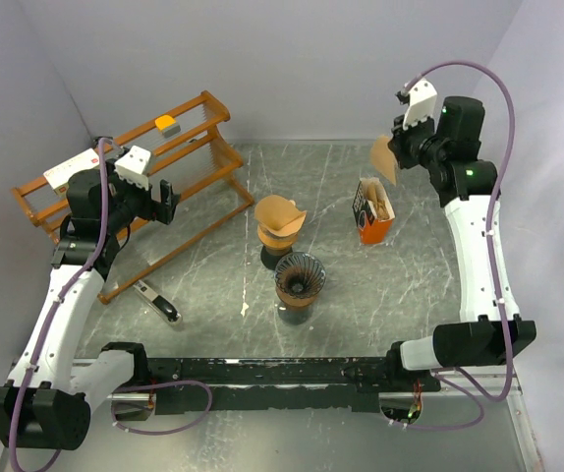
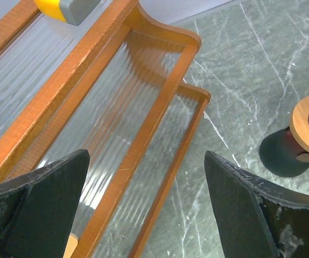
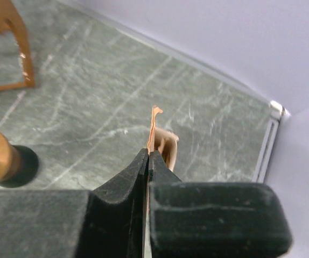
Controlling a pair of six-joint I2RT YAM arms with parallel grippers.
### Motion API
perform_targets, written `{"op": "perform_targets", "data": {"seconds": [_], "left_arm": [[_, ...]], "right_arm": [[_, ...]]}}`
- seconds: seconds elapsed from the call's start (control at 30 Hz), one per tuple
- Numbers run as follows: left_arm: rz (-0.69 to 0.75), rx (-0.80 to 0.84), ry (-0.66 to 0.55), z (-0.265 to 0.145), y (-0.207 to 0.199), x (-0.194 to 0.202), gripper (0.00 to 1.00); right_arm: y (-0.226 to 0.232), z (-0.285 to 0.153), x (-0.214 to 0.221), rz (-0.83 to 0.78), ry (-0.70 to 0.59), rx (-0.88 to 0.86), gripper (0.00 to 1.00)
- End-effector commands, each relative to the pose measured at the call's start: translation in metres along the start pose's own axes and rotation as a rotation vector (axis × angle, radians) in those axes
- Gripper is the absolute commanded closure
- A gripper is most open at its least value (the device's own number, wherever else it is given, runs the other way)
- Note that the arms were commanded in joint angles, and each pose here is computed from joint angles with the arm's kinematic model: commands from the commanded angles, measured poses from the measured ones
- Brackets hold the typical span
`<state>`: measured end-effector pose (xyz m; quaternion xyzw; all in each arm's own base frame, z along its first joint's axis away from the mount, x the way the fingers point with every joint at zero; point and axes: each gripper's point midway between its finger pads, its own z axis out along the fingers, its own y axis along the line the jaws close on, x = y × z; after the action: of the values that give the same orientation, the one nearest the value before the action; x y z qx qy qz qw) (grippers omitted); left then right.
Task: Place the coffee filter in the dripper
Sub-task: Pick up the coffee filter from the coffee filter holder, then place the coffee filter in the coffee dripper.
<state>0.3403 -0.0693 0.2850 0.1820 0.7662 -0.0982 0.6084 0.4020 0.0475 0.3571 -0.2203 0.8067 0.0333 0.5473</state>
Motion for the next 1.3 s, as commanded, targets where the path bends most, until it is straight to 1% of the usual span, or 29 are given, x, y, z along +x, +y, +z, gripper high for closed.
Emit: {"op": "perform_targets", "data": {"seconds": [0.0,0.13,0.33,0.53,0.63,0.77,0.9,1.03,1.17,1.27], "left_arm": [[0.029,0.033,-0.052,-0.005,-0.003,-0.018,0.0],[0.039,0.098,-0.047,-0.003,-0.013,-0.022,0.0],[0.075,0.259,-0.04,-0.003,-0.035,-0.032,0.02],[0.136,0.392,-0.075,-0.016,-0.057,-0.048,0.04],[0.203,0.485,-0.107,-0.032,-0.072,-0.059,0.06],[0.269,0.599,-0.139,-0.053,-0.092,-0.064,0.08],[0.274,0.725,-0.157,-0.068,-0.111,-0.064,0.1],[0.262,0.836,-0.163,-0.079,-0.125,-0.065,0.14],[0.232,0.943,-0.184,-0.09,-0.138,-0.067,0.17],[0.207,1.007,-0.204,-0.099,-0.147,-0.068,0.18]], "right_arm": [[0.033,-0.019,-0.044,-0.017,-0.136,-0.17,1.0],[0.065,-0.027,-0.072,-0.045,-0.216,-0.313,1.0],[0.12,-0.045,-0.098,-0.115,-0.319,-0.526,1.0],[0.184,-0.064,-0.104,-0.202,-0.374,-0.774,1.0],[0.214,-0.076,-0.105,-0.226,-0.392,-0.902,1.0],[0.247,-0.092,-0.105,-0.25,-0.406,-1.044,1.0],[0.281,-0.102,-0.101,-0.303,-0.402,-1.14,1.0],[0.309,-0.102,-0.095,-0.364,-0.405,-1.187,1.0],[0.33,-0.102,-0.089,-0.406,-0.436,-1.228,1.0],[0.342,-0.099,-0.086,-0.416,-0.418,-1.263,1.0]]}}
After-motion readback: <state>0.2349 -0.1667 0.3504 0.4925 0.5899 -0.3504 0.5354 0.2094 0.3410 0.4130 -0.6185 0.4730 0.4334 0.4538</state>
